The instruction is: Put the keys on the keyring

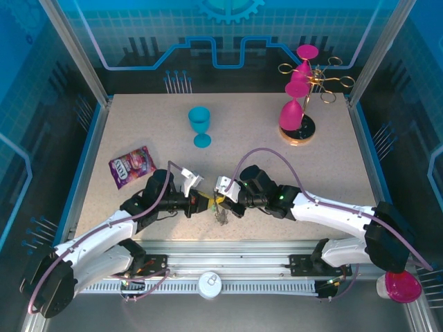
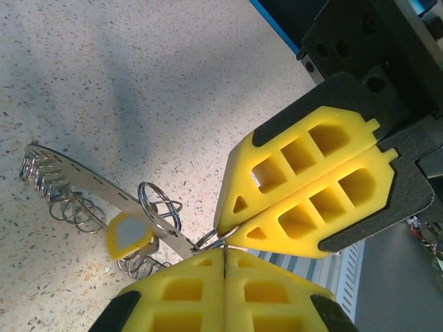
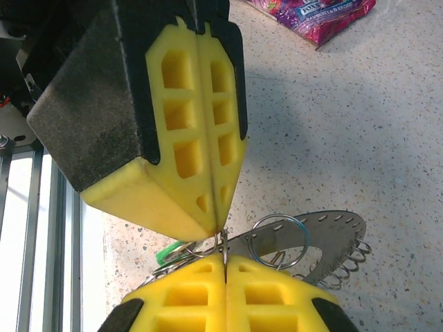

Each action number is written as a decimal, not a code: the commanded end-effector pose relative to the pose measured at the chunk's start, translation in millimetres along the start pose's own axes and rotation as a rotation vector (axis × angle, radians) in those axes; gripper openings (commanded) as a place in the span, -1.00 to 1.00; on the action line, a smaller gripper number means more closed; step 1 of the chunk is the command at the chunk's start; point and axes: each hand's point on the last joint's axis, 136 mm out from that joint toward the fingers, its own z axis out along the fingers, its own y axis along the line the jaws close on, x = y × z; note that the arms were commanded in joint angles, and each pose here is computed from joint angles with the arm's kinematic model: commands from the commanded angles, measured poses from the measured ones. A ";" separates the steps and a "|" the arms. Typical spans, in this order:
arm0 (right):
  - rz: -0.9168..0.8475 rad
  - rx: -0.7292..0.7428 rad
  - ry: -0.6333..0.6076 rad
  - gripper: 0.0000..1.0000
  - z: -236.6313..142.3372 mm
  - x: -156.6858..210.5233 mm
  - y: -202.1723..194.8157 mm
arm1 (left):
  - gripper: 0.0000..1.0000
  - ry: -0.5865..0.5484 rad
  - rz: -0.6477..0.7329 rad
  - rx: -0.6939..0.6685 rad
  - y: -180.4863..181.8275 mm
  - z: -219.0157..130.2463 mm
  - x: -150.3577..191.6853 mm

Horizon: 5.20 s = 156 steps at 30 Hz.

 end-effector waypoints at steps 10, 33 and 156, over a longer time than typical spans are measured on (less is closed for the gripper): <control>-0.020 -0.034 0.000 -1.00 -4.1 0.3 7.6 | -1.00 -0.050 0.033 0.013 -3.0 -1.3 -14.6; -0.033 -0.066 -0.045 -1.00 -10.9 -11.2 14.6 | -1.00 -0.022 -0.039 -0.103 22.0 0.6 -11.7; 0.308 -0.203 0.788 -0.78 84.3 95.9 -3.4 | -1.00 -0.275 -0.246 -0.825 133.8 -75.9 1.5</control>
